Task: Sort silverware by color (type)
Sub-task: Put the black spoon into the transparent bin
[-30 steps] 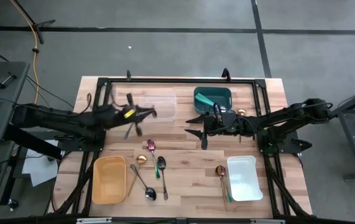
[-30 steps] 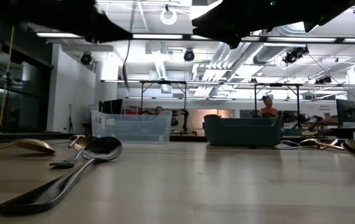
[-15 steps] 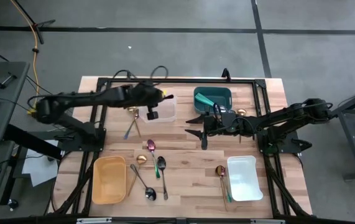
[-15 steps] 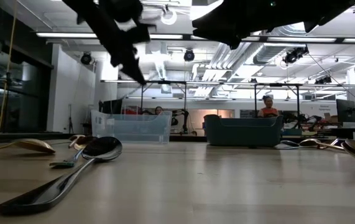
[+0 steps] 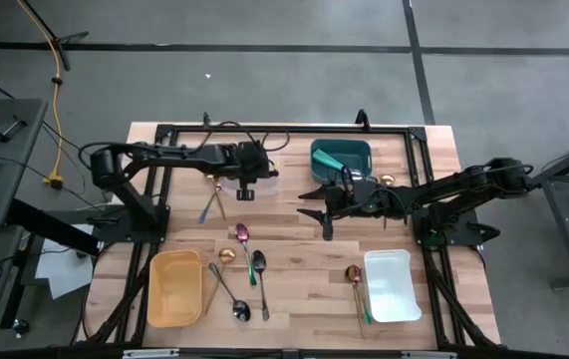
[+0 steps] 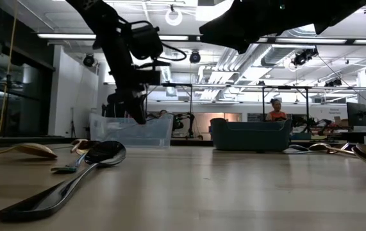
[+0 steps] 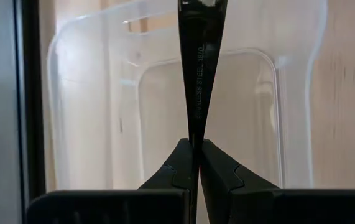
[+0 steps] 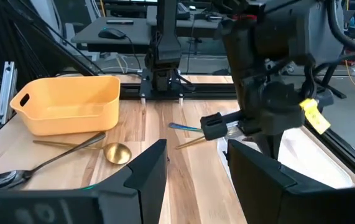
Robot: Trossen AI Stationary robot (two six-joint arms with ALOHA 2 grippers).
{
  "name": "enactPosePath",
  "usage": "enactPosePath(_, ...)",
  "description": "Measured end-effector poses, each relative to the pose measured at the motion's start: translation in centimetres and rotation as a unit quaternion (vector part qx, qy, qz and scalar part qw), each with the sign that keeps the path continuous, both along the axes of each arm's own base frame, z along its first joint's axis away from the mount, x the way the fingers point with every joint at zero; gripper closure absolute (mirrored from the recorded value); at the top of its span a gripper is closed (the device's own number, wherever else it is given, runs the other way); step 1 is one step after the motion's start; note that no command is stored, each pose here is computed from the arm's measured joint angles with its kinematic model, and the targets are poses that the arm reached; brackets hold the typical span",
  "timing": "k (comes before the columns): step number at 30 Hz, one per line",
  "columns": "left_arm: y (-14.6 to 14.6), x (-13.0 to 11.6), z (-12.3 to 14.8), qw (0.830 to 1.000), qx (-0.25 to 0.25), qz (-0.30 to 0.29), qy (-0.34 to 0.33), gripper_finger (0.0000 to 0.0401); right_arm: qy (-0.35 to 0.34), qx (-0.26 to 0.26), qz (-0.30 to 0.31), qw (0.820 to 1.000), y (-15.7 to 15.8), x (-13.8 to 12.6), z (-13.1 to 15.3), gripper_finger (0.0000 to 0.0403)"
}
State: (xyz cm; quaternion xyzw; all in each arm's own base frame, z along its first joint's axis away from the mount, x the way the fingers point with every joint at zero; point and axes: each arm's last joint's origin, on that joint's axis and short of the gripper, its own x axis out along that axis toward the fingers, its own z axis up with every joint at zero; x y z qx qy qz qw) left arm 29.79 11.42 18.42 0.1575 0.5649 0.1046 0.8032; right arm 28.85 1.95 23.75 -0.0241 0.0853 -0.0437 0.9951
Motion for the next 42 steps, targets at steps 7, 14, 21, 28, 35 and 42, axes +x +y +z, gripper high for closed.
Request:
enactPosePath(7,0.0,0.1,-0.5,1.000,-0.003,-0.001,0.011,0.0360,0.000,0.000,0.000,1.000,0.0,0.0,0.0,0.0237)
enactPosePath(14,-0.1,0.0,-0.4,1.000,-0.003,-0.002,0.015,0.0319,0.000,0.000,0.000,1.000,0.0,0.0,0.0,0.0237)
enactPosePath(21,-0.7,-0.8,0.7,1.000,0.008,-0.008,0.028,0.0276,0.000,0.000,-0.002,1.000,0.0,0.0,0.0,0.0237)
enactPosePath(28,-1.9,-3.6,6.9,0.993,-0.026,0.035,-0.109,0.0257,0.000,0.000,-0.002,1.000,0.0,0.0,0.0,0.0237)
enactPosePath(35,-6.3,-7.1,9.7,0.933,-0.141,-0.030,-0.331,0.0256,0.000,-0.004,-0.001,1.000,0.0,0.0,0.0,0.0237)
enactPosePath(42,-11.8,-9.9,4.0,0.878,-0.184,-0.117,-0.426,0.0256,-0.001,0.000,-0.002,1.000,0.0,0.0,0.0,0.0237)
